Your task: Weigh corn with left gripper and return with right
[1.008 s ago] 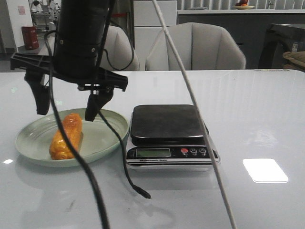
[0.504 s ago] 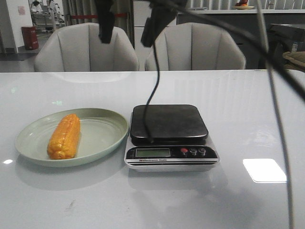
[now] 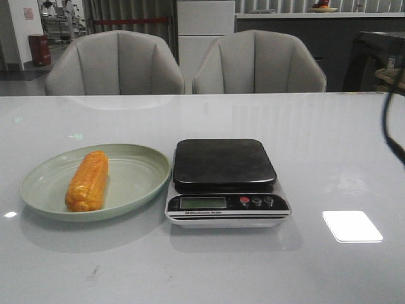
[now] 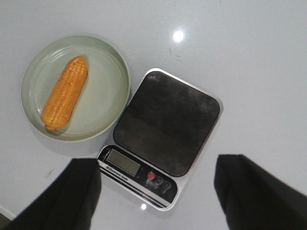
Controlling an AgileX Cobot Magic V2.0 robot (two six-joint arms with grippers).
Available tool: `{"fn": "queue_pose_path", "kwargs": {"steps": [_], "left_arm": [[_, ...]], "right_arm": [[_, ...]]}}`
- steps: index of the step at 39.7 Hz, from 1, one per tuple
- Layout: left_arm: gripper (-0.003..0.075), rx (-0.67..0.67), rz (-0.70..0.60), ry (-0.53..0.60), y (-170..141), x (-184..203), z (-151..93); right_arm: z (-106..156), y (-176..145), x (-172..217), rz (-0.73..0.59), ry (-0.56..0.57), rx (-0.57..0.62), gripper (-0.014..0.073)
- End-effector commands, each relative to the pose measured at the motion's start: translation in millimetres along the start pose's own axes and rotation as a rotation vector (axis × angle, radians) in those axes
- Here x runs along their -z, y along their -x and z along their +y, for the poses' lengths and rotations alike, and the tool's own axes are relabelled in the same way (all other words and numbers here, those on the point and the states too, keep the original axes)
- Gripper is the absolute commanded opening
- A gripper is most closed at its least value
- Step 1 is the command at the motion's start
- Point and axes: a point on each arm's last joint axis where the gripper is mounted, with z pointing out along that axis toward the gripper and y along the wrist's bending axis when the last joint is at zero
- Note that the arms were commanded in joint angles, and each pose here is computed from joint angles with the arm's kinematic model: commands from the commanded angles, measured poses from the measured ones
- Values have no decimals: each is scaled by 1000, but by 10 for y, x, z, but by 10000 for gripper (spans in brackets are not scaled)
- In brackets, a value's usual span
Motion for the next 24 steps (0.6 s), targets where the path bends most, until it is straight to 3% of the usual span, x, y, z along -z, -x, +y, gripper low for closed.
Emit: {"fn": "queue_pose_path", "kwargs": {"steps": [1, 12, 24], "left_arm": [[113, -1, -86, -13, 136, 22, -14], [113, -1, -86, -13, 136, 22, -14], [113, -1, -86, -13, 136, 22, -14]], "right_arm": [[0, -149, 435, -196, -5, 36, 585], [-29, -986, 793, -463, -14, 32, 585], [-83, -1947, 929, -677, -19, 30, 585]]}}
